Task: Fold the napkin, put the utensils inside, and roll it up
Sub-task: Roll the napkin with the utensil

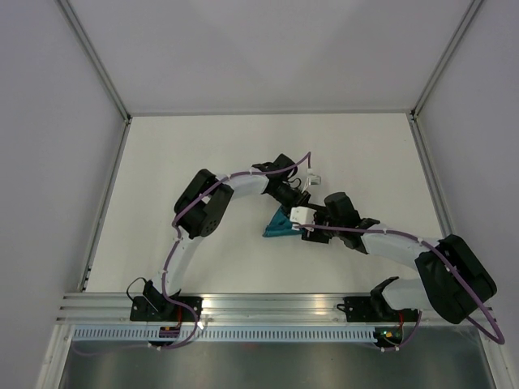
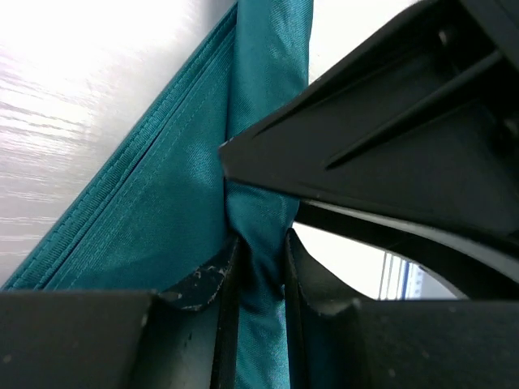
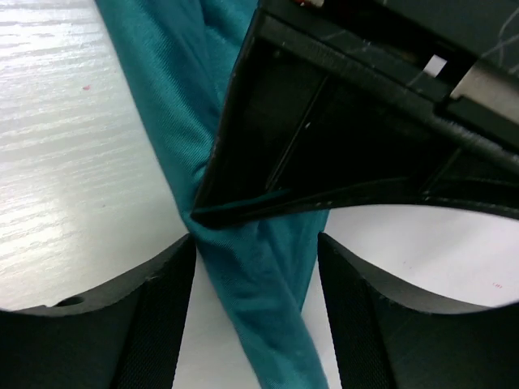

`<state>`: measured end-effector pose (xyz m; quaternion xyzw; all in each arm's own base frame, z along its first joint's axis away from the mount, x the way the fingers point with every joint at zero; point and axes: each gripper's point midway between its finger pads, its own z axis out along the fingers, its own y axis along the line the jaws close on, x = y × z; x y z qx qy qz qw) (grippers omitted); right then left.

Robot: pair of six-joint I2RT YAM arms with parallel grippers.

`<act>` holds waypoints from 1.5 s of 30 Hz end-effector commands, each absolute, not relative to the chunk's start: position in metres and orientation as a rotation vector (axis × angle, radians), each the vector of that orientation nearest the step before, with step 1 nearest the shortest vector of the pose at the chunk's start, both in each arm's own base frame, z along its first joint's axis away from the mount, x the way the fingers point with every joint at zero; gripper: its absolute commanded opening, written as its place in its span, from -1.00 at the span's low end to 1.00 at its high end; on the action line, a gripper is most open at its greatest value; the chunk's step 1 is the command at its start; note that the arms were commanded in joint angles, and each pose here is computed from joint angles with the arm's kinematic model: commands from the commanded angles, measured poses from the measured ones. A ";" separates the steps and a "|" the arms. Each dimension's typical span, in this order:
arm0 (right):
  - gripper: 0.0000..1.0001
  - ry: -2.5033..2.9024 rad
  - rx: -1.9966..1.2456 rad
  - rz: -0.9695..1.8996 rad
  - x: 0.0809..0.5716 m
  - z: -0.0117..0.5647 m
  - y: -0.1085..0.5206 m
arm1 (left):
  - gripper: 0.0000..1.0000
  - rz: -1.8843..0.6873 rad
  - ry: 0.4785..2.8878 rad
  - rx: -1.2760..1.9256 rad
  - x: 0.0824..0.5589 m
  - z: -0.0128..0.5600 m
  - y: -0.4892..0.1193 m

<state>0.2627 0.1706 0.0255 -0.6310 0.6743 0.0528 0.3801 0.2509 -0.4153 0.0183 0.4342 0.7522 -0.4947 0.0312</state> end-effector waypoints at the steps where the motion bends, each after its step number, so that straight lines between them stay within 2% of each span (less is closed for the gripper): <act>1: 0.29 1.726 -1.596 0.034 0.274 0.022 0.164 | -0.54 -1.331 2.672 1.323 0.223 -0.049 -0.375; 2: 0.19 1.732 -1.601 0.041 0.272 0.021 0.164 | -0.48 -1.322 2.671 1.324 0.224 -0.048 -0.374; 3: -0.05 1.734 -1.603 0.045 0.271 0.021 0.164 | -0.41 -1.303 2.667 1.326 0.226 -0.048 -0.374; 4: -0.16 1.736 -1.607 0.050 0.270 0.021 0.164 | -0.28 -1.276 2.663 1.323 0.229 -0.046 -0.374; 6: -0.42 1.740 -1.633 0.075 0.265 0.022 0.165 | -0.22 -1.258 2.620 1.310 0.238 -0.036 -0.377; 9: -0.56 1.776 -1.674 0.133 0.255 0.019 0.165 | -0.09 -1.207 2.555 1.276 0.256 -0.018 -0.380; 19: -0.61 1.891 -1.817 0.325 0.238 0.012 0.171 | 0.01 -1.056 2.333 1.097 0.319 0.051 -0.380; 24: -0.61 2.004 -1.866 0.472 0.232 0.001 0.164 | 0.02 -0.871 2.248 0.864 0.350 0.079 -0.356; 25: -0.61 2.015 -1.870 0.496 0.234 0.004 0.165 | 0.03 -0.851 2.181 0.829 0.355 0.104 -0.352; 29: -0.61 2.080 -1.889 0.634 0.238 -0.003 0.160 | 0.04 -0.719 2.016 0.667 0.368 0.134 -0.328; 31: -0.61 2.124 -1.906 0.702 0.239 -0.004 0.160 | 0.04 -0.697 1.933 0.626 0.365 0.157 -0.322; 34: -0.61 2.169 -1.928 0.802 0.243 -0.008 0.160 | 0.05 -0.597 1.876 0.640 0.349 0.145 -0.312; 36: -0.61 2.189 -1.920 0.858 0.248 -0.009 0.160 | 0.06 -0.503 1.775 0.637 0.348 0.161 -0.308; 37: -0.60 2.217 -1.924 0.891 0.250 -0.012 0.160 | 0.07 -0.484 1.767 0.678 0.331 0.150 -0.313; 41: -0.60 2.287 -1.905 0.953 0.259 -0.020 0.157 | 0.11 -0.317 1.660 0.794 0.310 0.146 -0.325; 45: -0.60 2.339 -1.894 0.978 0.268 -0.026 0.157 | 0.16 -0.177 1.580 1.034 0.287 0.113 -0.353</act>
